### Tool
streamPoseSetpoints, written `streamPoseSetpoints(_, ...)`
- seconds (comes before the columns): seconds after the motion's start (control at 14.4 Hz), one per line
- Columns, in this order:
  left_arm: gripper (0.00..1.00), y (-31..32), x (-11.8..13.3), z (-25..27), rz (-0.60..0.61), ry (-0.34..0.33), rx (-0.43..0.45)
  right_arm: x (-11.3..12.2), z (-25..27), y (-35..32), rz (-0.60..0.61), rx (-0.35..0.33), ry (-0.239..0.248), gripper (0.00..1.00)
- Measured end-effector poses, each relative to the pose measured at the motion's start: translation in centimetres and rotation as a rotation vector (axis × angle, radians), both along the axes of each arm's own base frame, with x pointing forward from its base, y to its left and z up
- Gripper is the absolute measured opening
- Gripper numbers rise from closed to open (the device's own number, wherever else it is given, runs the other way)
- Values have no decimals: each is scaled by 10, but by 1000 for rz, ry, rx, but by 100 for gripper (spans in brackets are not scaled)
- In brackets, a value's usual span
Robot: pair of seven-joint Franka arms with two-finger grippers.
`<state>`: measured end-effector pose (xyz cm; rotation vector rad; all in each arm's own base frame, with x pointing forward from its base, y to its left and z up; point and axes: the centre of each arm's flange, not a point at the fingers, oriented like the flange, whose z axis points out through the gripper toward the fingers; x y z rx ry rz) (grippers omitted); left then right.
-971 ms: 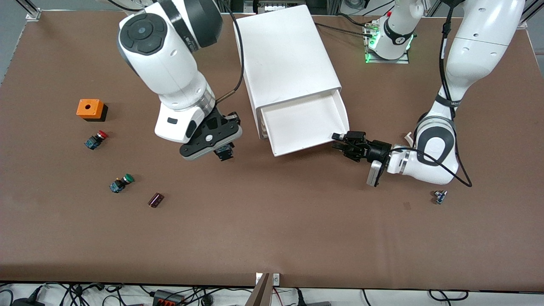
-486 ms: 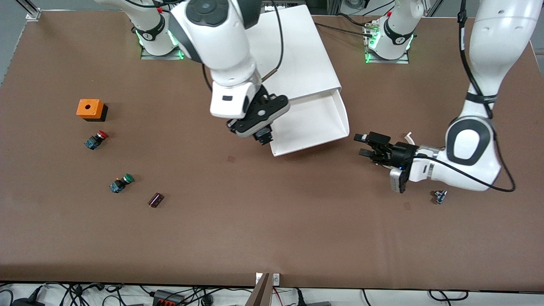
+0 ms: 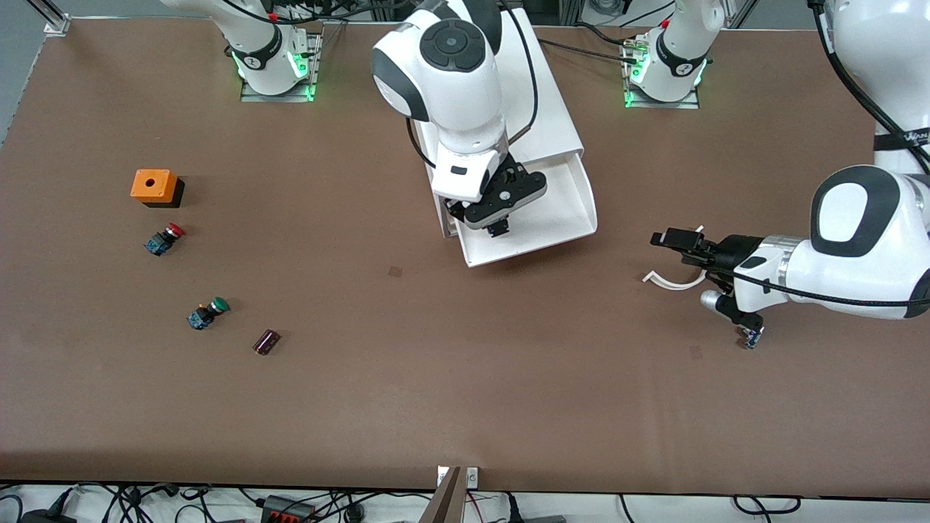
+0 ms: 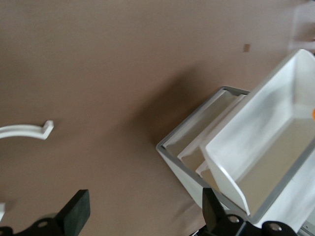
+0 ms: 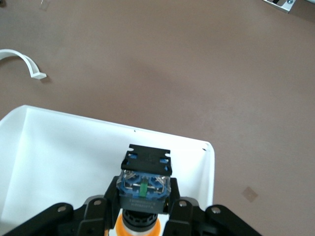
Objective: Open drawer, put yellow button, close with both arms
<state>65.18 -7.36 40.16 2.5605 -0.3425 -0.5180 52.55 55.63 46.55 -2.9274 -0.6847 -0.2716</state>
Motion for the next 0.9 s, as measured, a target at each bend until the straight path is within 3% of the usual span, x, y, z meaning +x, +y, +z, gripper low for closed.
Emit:
streamPoseSetpoints(0.14,100,5,-3,4,-18,2,170,-1,-6,5,-22,6,3,41)
streamPoseSetpoints(0.28,100,10,-2,19,-54,-40,354,-3,-10,9,-37,5,9,41)
streamPoseSetpoints(0.42,100,9,-3,41,-98,-73,480,-8,-19,14,-56,0,22,41)
streamPoseSetpoints(0.62,100,-1,4,70,-103,-146,541,-16,-30,24,-71,-7,36,41)
streamPoseSetpoints(0.9,100,3,10,64,-87,-141,546,-20,-35,28,-73,-11,42,41)
